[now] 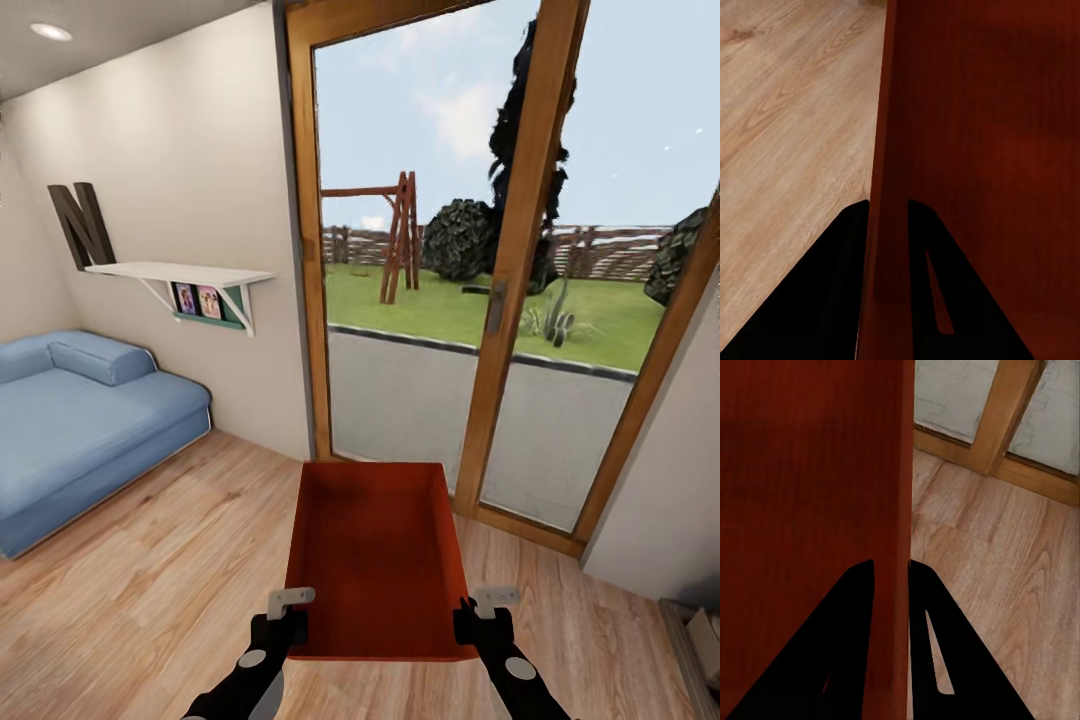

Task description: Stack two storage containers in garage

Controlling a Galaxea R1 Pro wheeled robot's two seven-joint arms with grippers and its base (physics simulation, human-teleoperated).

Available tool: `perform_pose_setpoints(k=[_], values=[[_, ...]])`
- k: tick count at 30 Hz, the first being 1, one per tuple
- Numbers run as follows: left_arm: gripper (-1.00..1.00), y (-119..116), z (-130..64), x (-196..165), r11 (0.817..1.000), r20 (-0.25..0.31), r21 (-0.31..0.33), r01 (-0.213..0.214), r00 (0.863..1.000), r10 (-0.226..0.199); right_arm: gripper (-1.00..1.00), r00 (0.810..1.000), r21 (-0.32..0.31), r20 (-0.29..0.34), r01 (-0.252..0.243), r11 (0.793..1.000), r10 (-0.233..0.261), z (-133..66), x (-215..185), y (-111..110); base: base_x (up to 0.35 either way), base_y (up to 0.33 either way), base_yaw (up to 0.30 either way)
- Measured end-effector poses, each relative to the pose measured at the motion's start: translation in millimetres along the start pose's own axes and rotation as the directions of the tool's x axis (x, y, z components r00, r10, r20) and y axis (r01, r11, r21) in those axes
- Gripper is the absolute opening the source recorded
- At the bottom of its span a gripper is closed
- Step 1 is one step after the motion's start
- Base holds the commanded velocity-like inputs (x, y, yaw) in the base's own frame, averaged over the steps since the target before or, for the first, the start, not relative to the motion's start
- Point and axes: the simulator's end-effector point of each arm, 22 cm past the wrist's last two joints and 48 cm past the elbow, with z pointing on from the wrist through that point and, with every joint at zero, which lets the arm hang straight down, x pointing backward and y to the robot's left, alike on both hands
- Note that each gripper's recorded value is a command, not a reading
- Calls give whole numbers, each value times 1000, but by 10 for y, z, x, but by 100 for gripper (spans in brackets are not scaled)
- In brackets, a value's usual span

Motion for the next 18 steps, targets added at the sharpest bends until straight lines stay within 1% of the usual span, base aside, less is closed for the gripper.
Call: perform_pose_setpoints(k=[15, 18], values=[[-100, -17, -159, -182, 1000, 23, 2, 1, 1000, -1, -100, 1000, 1, 23, 0, 1000, -1, -146, -195, -9, 0, 0, 0], [-100, -19, -167, -207, 1000, 28, 2, 1, 1000, -1, -100, 1000, 1, 28, 1, 1000, -1, -152, -221, -10, 0, 0, 0]])
